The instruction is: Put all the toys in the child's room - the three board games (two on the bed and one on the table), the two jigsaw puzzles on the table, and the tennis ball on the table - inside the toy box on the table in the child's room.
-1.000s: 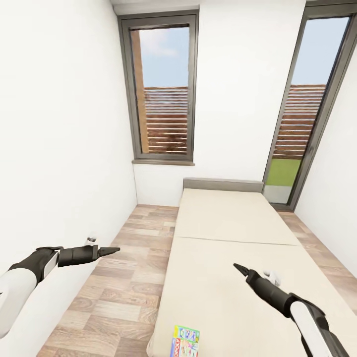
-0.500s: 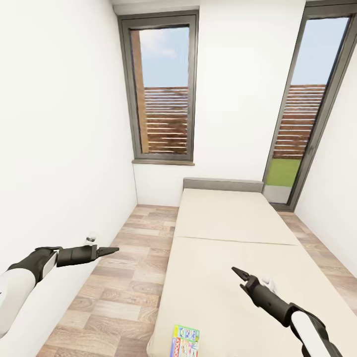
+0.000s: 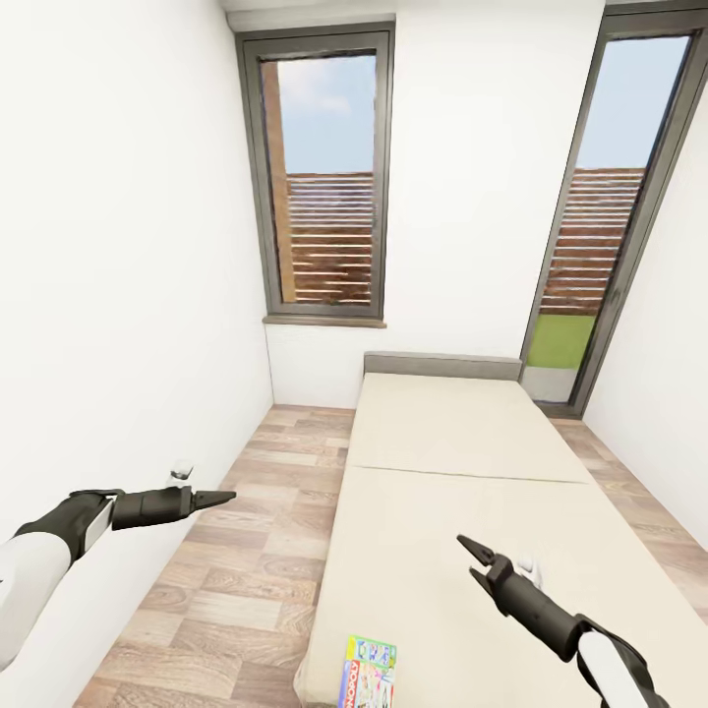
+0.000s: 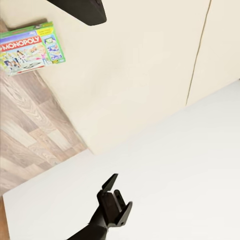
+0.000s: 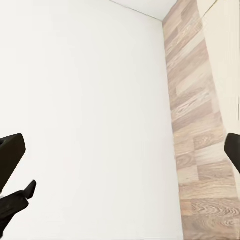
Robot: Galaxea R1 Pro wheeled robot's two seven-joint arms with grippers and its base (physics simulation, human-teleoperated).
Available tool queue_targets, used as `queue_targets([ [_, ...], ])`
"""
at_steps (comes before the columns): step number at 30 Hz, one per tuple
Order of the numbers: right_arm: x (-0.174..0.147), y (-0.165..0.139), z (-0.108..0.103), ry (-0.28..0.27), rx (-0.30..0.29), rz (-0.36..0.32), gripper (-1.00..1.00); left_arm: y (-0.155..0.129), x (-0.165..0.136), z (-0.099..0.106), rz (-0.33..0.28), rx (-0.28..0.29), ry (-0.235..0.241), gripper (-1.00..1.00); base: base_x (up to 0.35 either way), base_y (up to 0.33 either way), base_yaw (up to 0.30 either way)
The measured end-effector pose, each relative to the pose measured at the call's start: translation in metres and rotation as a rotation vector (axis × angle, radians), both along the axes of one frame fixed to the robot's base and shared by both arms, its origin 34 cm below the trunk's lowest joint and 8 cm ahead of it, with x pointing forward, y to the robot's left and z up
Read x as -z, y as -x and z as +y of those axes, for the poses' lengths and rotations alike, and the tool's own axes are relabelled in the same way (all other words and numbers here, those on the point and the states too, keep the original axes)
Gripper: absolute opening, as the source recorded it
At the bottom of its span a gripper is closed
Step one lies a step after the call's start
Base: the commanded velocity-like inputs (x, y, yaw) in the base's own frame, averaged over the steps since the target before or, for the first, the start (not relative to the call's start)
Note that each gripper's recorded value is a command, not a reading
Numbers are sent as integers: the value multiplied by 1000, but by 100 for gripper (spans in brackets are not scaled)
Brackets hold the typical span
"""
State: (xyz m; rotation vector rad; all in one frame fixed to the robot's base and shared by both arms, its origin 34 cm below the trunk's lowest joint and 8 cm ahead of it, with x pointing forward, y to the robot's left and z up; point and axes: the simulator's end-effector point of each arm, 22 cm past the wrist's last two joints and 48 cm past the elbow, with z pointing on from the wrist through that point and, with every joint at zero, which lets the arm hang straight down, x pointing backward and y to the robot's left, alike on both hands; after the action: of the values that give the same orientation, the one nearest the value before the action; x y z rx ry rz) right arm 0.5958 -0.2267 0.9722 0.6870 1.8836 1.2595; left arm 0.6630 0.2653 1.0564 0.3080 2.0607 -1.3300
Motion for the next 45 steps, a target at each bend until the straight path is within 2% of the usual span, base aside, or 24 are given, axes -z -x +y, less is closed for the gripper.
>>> queue_targets([
  [9, 34, 12, 0, -18, 9, 79, 100, 0, 1, -3, 2, 4, 0, 100, -52, 1, 0],
  [13, 38, 13, 0, -20, 11, 90, 100, 0, 0, -2, 2, 4, 1, 100, -18, 0, -15],
  [45, 41, 14, -2, -16, 13, 95, 100, 0, 1, -3, 2, 6, -1, 100, -7, 0, -4],
])
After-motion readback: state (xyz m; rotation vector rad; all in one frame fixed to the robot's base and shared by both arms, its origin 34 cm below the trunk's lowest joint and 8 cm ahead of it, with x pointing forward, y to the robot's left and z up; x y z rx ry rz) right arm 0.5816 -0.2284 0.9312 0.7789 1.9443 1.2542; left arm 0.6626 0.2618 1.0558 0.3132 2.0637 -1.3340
